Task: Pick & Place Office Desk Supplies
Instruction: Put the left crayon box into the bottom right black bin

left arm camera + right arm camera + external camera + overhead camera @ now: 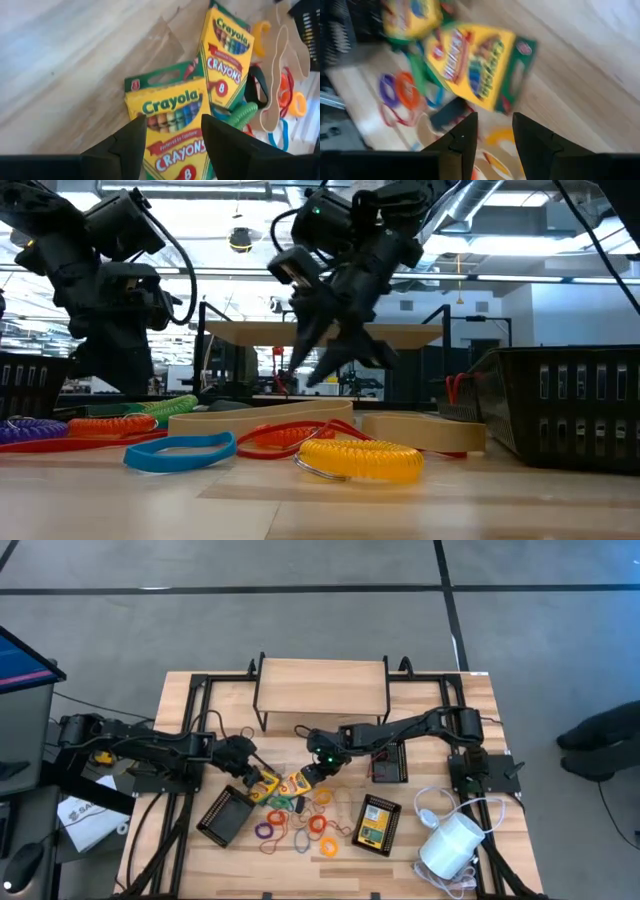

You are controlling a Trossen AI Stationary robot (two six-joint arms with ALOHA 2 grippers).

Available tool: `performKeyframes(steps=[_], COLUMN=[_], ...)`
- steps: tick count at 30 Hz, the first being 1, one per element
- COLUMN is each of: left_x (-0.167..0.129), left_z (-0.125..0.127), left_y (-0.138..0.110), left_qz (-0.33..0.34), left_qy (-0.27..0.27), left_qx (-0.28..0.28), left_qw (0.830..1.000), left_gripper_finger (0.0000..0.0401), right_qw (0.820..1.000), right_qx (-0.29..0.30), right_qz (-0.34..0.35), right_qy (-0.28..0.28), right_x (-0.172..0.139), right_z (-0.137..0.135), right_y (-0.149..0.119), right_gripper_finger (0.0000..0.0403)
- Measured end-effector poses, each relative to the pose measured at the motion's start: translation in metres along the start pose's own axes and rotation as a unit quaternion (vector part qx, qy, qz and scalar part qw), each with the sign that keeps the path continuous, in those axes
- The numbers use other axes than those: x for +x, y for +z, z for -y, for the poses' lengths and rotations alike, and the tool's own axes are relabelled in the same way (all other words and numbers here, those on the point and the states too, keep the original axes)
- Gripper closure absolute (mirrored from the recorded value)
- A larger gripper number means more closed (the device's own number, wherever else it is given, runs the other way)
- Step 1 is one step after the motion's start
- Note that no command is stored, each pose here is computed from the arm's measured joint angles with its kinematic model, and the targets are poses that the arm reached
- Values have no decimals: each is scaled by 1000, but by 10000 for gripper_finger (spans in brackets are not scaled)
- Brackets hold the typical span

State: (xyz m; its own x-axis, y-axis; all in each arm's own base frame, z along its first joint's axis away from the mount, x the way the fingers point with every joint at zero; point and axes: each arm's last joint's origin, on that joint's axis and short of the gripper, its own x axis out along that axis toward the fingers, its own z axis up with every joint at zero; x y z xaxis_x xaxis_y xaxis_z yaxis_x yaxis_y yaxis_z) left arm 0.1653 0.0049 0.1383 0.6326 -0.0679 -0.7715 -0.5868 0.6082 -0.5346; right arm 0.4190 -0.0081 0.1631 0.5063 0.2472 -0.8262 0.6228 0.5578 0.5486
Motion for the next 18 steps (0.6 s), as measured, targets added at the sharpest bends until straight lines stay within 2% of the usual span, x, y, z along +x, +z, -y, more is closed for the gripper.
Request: performKeyframes(steps=[7, 18], left_x=[2, 14], left_z=[-1, -5], left_y=[2, 0], left_qz=[19, 5], left_qy=[16, 50], left_qx=[17, 16], left_qw=[1000, 999], left_gripper_finger=[205, 126], right_qw=[1000, 1000], right_qx=[-10, -6], right_qz=[-5, -1], right_qy=[14, 20], right_x=[5, 4], right_z=[-4, -5], right_y=[-3, -2], right_gripper_finger=[282, 282])
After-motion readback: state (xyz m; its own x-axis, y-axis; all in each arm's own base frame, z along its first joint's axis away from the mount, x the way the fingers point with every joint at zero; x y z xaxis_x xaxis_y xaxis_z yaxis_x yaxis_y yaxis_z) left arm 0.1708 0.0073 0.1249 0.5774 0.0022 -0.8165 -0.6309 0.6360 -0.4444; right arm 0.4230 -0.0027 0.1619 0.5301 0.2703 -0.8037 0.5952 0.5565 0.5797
